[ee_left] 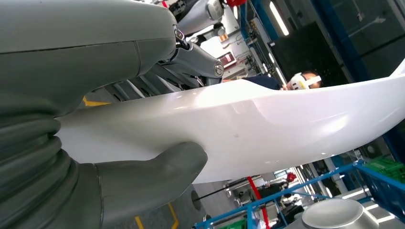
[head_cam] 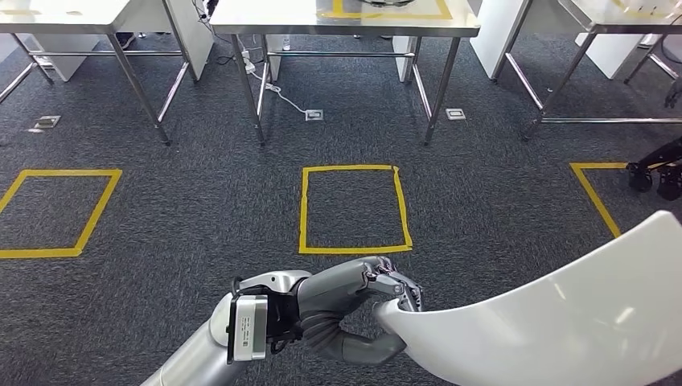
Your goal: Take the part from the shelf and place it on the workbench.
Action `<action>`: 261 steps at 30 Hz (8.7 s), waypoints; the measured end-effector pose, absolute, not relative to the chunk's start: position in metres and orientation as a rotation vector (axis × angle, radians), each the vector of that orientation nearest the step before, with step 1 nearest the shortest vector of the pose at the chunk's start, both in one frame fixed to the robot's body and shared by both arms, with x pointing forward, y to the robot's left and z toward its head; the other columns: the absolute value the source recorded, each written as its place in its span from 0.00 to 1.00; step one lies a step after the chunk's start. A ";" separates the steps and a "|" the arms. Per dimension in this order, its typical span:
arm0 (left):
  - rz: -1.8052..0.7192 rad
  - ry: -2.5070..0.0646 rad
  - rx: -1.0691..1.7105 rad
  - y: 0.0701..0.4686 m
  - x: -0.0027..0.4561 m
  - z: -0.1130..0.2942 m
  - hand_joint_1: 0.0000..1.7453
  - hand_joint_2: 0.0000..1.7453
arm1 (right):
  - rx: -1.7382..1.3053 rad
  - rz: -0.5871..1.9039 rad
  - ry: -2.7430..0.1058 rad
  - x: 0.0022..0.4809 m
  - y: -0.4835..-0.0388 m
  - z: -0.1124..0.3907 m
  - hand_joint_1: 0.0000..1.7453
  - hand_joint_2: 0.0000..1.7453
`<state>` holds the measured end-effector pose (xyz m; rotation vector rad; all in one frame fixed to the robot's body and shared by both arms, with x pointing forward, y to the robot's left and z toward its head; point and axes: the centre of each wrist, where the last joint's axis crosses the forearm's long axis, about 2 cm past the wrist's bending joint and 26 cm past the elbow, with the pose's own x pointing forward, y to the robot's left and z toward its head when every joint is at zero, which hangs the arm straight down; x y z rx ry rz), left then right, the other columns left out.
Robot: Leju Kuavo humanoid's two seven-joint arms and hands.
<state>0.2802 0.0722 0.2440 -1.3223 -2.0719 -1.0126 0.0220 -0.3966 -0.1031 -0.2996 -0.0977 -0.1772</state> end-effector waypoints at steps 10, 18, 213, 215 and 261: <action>-1.031 -2.080 -1.331 0.070 0.281 0.249 1.00 1.00 | -0.282 -0.160 -0.091 0.019 -0.390 -0.105 0.00 0.00; -1.037 -2.071 -1.340 0.067 0.279 0.249 1.00 1.00 | -0.282 -0.157 -0.090 0.017 -0.391 -0.105 0.00 0.00; -1.128 -2.021 -1.288 0.061 0.280 0.243 1.00 1.00 | -0.253 -0.061 -0.103 0.023 -0.385 -0.105 0.00 0.00; -1.131 -2.019 -1.289 0.062 0.281 0.242 1.00 1.00 | -0.253 -0.062 -0.099 0.021 -0.385 -0.105 0.00 0.00; -1.137 -2.025 -1.291 0.055 0.286 0.249 1.00 1.00 | -0.244 -0.092 -0.201 0.024 -0.381 -0.106 0.00 0.00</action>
